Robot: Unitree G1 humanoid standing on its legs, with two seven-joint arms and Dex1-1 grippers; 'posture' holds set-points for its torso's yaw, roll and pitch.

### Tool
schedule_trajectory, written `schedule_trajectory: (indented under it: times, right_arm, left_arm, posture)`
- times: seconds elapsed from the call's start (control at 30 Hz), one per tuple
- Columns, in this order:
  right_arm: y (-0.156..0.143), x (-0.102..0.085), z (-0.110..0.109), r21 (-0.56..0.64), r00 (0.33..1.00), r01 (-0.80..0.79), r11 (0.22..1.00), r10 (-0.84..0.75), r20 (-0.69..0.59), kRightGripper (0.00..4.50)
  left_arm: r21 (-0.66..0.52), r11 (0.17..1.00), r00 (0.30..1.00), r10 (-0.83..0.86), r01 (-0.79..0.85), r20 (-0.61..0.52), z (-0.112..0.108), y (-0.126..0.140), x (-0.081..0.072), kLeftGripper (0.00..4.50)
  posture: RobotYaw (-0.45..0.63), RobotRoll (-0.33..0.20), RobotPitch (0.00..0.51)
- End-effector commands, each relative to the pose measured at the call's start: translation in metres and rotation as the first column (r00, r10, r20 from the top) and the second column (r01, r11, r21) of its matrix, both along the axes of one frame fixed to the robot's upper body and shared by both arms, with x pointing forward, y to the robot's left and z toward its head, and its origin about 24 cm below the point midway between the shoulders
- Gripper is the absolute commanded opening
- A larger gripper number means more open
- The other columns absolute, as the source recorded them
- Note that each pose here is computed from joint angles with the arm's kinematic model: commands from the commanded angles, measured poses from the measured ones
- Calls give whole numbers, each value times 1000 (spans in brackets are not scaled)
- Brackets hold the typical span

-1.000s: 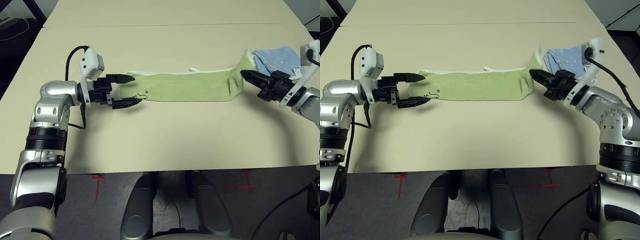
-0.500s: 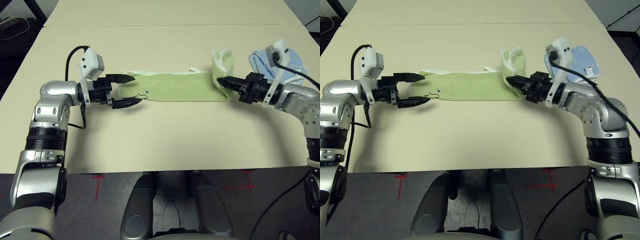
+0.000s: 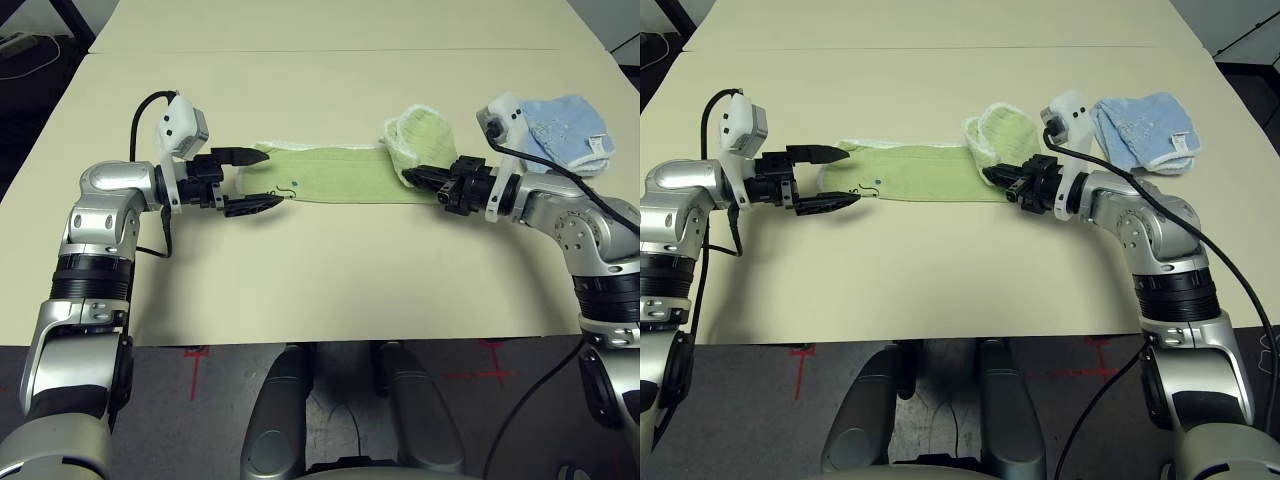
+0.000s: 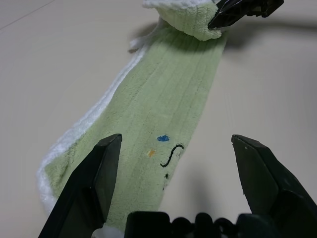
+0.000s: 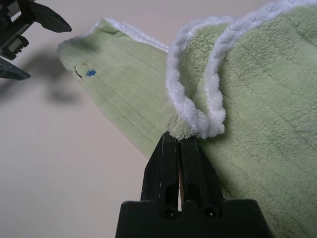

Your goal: Fold the towel and set it aside.

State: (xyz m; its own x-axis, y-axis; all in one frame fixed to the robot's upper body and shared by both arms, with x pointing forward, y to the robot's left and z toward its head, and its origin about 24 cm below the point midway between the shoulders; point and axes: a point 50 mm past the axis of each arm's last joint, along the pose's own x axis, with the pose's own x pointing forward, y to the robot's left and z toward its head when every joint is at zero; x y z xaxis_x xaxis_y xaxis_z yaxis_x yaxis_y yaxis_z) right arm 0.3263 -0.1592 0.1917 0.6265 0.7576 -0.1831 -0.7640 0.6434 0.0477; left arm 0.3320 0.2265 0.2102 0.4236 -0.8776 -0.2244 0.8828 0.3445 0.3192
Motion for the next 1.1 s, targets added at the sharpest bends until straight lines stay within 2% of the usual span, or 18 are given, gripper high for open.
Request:
schedule_trajectory:
  times: [0.03,0.07,0.17,0.2,0.23,0.33,0.4,0.5,0.6,0.63,0.77,0.9,1.03,1.1]
  right_arm:
    - [13,0,-7,-24,999,-12,1000,11,-30,559]
    - [16,-1,-8,-31,999,-22,999,21,-32,788]
    - [22,-4,-12,-39,997,-55,998,53,-48,1864]
    - [24,-6,-13,-47,997,-67,997,65,-53,2054]
    - [25,-7,-15,-55,996,-79,995,76,-56,2189]
    - [28,-8,-16,-82,994,-92,992,88,-59,2017]
    - [29,-7,-15,-84,995,-92,992,87,-55,2241]
    - [27,-6,-8,-77,996,-89,993,87,-36,3264]
    - [12,-9,8,-55,995,-98,994,98,9,4311]
    - [5,-10,13,-46,994,-104,993,106,35,4450]
    - [-22,-15,24,-47,983,-128,991,133,128,4450]
    - [-61,-15,26,-134,959,-102,986,133,250,4450]
    - [-88,-13,9,-309,932,-125,943,218,290,4450]
    - [-94,-9,-2,-350,923,-134,927,246,297,4450]
  left_arm:
    - [23,1000,1000,-5,5,-7,-4,0,0,4500]
    - [24,1000,1000,-5,5,-7,-5,-1,0,4500]
    - [23,1000,1000,-6,6,-6,-5,-1,0,4500]
    - [24,1000,1000,-6,7,-6,-5,-1,0,4500]
    - [25,1000,1000,-6,6,-6,-5,-1,0,4500]
    - [26,1000,1000,-5,5,-7,-5,-1,1,4500]
    - [27,1000,1000,-4,4,-7,-5,-1,1,4500]
    - [27,1000,1000,-2,3,-6,-6,-1,1,4500]
    - [26,1000,1000,1,-1,-5,-6,-1,1,4500]
    - [25,1000,1000,2,-2,-5,-6,-1,2,4500]
    - [17,1000,1000,4,-4,-8,-5,-1,3,4500]
    - [7,1000,1000,9,-9,-18,-6,-2,6,4500]
    - [-30,999,999,36,-37,-39,-8,-1,9,4500]
    - [-21,997,997,78,-78,-17,-11,0,12,4500]
  posture:
    - [63,0,233]
    - [63,0,233]
    - [64,0,236]
    - [64,0,235]
    - [64,0,234]
    - [64,0,235]
    - [63,0,233]
    - [63,0,231]
    - [60,0,229]
    - [56,0,228]
    - [45,0,226]
    - [34,0,226]
    - [35,0,230]
    - [40,0,230]
